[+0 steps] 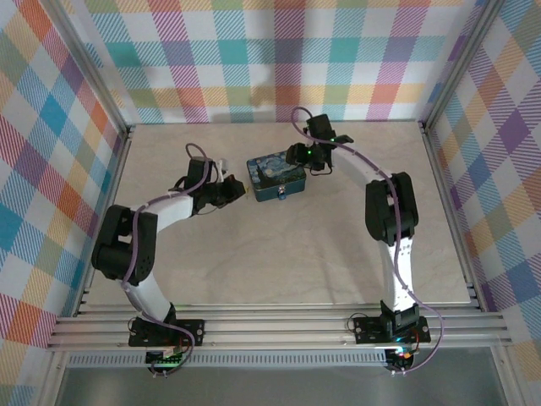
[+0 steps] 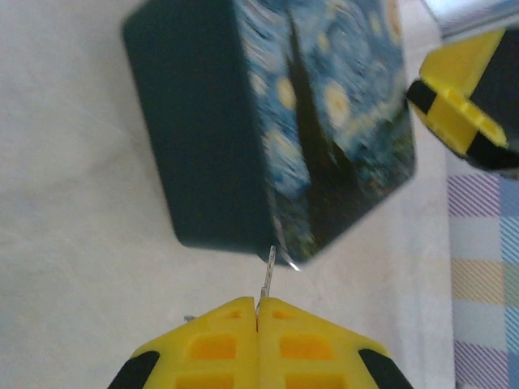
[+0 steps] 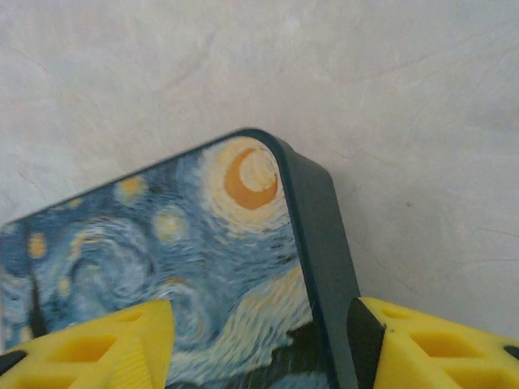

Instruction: Unlock the padlock with the key

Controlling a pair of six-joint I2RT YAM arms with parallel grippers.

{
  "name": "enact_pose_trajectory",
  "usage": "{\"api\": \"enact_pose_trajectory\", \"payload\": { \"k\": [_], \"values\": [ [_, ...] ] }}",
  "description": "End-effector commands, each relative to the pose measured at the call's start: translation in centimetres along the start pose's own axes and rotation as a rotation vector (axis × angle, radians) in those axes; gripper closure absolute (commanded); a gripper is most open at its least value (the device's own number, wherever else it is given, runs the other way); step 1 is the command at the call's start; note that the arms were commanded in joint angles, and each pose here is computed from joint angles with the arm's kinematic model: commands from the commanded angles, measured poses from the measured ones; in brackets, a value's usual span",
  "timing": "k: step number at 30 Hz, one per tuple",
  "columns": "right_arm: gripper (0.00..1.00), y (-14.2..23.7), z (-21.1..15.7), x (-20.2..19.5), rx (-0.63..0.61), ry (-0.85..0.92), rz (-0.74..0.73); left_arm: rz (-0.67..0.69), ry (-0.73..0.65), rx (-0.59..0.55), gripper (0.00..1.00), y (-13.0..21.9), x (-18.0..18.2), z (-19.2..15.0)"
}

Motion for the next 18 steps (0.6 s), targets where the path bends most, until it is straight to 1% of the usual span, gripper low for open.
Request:
{"api": "enact_pose_trajectory", "payload": {
  "k": [1, 4, 7, 12, 14, 18],
  "values": [
    [0.41, -0.7, -0.2, 1.1, 0.085, 0.034, 0.103, 0.098, 0.009, 0.014, 1.0, -0.8, 0.7, 1.2],
    [0.43, -1.6, -0.7, 1.0, 0.128, 0.026, 0.136, 0.125, 0.008, 0.012, 1.0, -2.1, 1.0, 2.3],
    [0.46, -1.7, -1.5, 0.7, 0.153, -0.005, 0.148, 0.127, 0.0, 0.01, 1.0, -3.2, 0.8, 2.8],
    [0.49, -0.6, -3.7, -0.1, 0.18, -0.091, 0.129, 0.108, -0.024, 0.017, 1.0, -4.1, 0.0, 1.9],
    [0.49, 0.3, -4.9, -0.2, 0.18, -0.119, 0.085, 0.096, -0.022, 0.027, 1.0, -4.2, -0.1, 1.1],
    [0.49, 2.8, -7.7, 0.4, 0.157, -0.129, -0.078, 0.078, -0.042, 0.052, 1.0, -3.9, -0.8, -0.7]
  ]
}}
Point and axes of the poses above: each hand's point on the last joint's axis, 136 mm out from that joint toward the fingers, its own y axis back along the fingers, its own x axis along the line the jaws close on, z = x × y, the point moved 10 cm from there along y, back along the fingers, and after that the axes turned 4 degrees about -y, right-handed, at the moved point
